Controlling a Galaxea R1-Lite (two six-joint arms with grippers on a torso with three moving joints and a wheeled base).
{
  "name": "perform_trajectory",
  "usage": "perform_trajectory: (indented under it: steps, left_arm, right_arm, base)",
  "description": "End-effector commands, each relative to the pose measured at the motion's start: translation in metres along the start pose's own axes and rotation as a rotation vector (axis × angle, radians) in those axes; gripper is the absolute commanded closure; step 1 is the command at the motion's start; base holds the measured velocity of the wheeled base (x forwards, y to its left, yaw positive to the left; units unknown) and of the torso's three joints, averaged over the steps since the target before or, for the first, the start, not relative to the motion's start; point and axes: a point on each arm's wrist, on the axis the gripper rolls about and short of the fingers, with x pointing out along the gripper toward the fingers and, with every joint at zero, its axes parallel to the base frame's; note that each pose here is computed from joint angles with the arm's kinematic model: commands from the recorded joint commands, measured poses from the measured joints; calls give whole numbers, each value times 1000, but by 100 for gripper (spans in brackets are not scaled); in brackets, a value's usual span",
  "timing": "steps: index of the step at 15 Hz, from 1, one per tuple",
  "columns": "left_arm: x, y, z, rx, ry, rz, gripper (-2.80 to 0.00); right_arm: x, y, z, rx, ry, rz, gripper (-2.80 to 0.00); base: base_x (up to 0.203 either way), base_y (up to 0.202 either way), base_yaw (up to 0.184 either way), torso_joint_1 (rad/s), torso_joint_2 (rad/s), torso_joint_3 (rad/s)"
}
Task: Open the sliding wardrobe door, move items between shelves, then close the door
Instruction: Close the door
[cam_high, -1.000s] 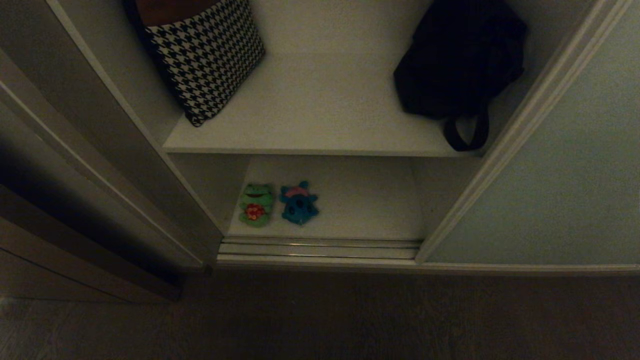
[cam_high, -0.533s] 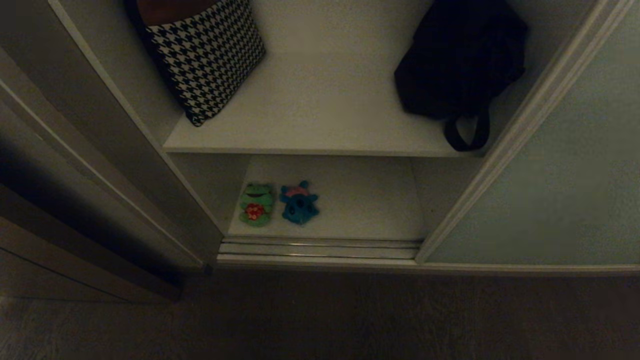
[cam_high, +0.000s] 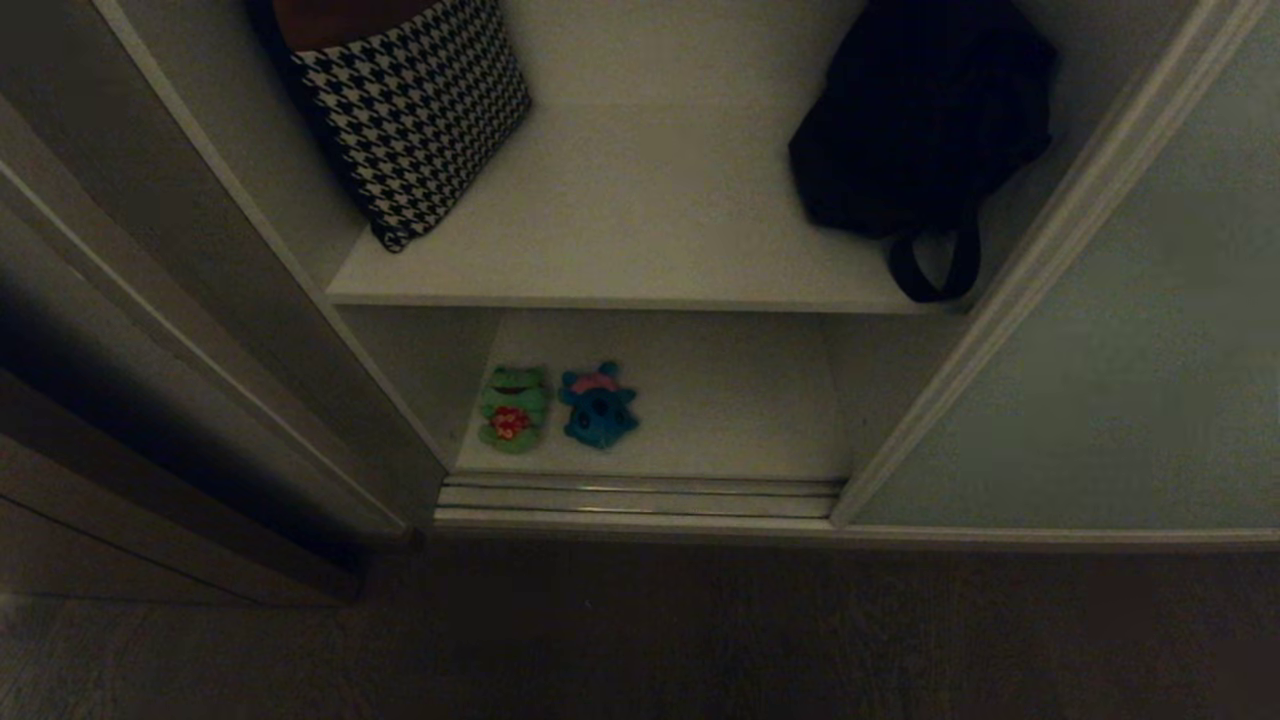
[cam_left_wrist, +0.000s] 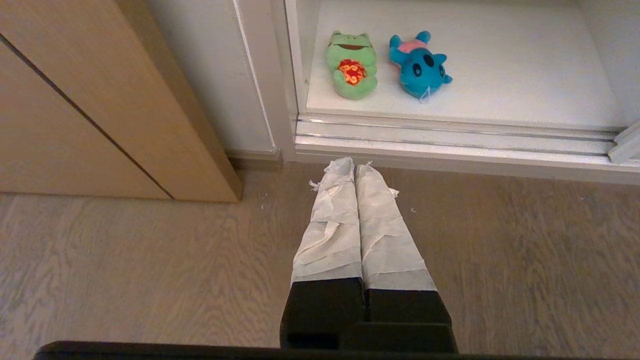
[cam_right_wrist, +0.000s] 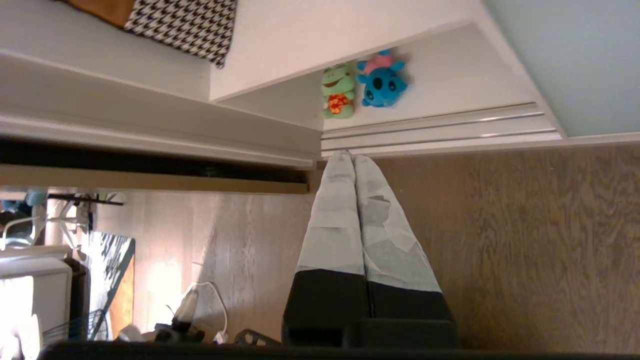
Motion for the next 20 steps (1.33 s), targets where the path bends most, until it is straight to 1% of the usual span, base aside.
perform_trajectory:
  steps: [1, 8, 11, 15, 20]
  left_arm:
    - [0, 0, 0, 0, 1, 1, 0]
    - [0, 0, 0, 0, 1, 1, 0]
    - [0, 0, 0, 0, 1, 1, 0]
    - [0, 0, 0, 0, 1, 1, 0]
    - [0, 0, 0, 0, 1, 1, 0]
  right_arm:
    - [14, -10, 7, 28, 25, -16, 0]
    - [51, -33, 26, 46, 36, -34, 0]
    - [63, -40, 33, 39, 23, -35, 0]
    - [81, -42, 37, 20, -10, -80, 0]
    - [89, -47, 41, 16, -18, -84, 0]
  base:
    - [0, 0, 0, 0, 0, 0]
    - [0, 0, 0, 0, 0, 0]
    - [0, 0, 0, 0, 0, 0]
    - [0, 0, 0, 0, 0, 0]
    - [0, 0, 0, 0, 0, 0]
